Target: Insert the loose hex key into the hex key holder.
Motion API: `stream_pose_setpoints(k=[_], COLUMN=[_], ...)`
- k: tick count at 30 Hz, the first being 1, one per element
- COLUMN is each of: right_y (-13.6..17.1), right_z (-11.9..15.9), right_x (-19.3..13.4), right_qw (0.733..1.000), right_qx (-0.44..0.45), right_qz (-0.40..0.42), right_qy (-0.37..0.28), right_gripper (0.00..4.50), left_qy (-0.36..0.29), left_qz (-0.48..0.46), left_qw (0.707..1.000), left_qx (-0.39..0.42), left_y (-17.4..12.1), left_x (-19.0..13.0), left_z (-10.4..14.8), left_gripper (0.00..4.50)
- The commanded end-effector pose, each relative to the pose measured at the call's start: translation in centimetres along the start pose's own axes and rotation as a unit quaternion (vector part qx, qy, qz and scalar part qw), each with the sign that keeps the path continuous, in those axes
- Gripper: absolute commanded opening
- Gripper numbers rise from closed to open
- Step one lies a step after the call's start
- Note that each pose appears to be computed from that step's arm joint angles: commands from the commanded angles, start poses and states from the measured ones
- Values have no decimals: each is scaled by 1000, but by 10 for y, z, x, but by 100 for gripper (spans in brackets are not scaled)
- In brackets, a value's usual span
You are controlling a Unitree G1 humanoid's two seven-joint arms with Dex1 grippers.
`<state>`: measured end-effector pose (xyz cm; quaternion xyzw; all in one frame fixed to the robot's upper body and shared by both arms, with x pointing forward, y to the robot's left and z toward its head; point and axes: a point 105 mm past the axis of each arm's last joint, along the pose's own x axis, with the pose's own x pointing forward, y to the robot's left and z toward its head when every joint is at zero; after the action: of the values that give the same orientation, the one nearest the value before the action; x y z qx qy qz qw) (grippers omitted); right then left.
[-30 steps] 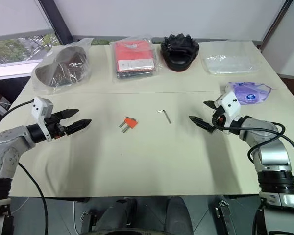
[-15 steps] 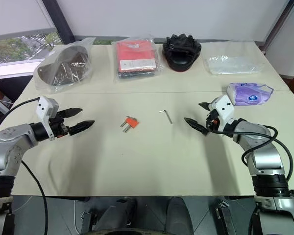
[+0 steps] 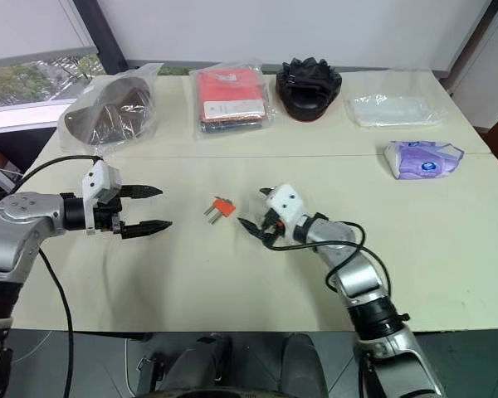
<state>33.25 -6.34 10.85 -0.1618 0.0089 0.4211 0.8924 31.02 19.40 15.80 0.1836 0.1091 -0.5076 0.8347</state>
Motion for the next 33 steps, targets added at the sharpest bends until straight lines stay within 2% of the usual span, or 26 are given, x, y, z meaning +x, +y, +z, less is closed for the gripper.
stream_pose_setpoints(k=[1,11,22,25,30,31,33], right_y=[2,4,22,24,29,28,28], right_z=[6,-8,-17,-23,-30,-29,-28], right_x=[12,37,55,56,55,55,55], right_qw=[1000,1000,1000,999,998,998,998], right_qx=[-16,-4,-3,4,7,7,7], right_qz=[-12,-21,15,21,42,44,45], right_qy=[-9,-2,12,26,43,44,44], right_gripper=[450,450,450,365,109,95,95], left_qy=[-6,-29,-30,-32,-34,-34,-35], left_qz=[8,13,25,27,30,30,31], left_qw=[1000,999,999,999,999,999,999], left_qx=[29,21,8,7,6,6,6], left_y=[5,-6,-11,-11,-11,-11,-10], left_x=[-3,11,14,14,15,15,15], left_z=[11,10,1,1,0,0,0], left_gripper=[447,447,447,450,450,450,450])
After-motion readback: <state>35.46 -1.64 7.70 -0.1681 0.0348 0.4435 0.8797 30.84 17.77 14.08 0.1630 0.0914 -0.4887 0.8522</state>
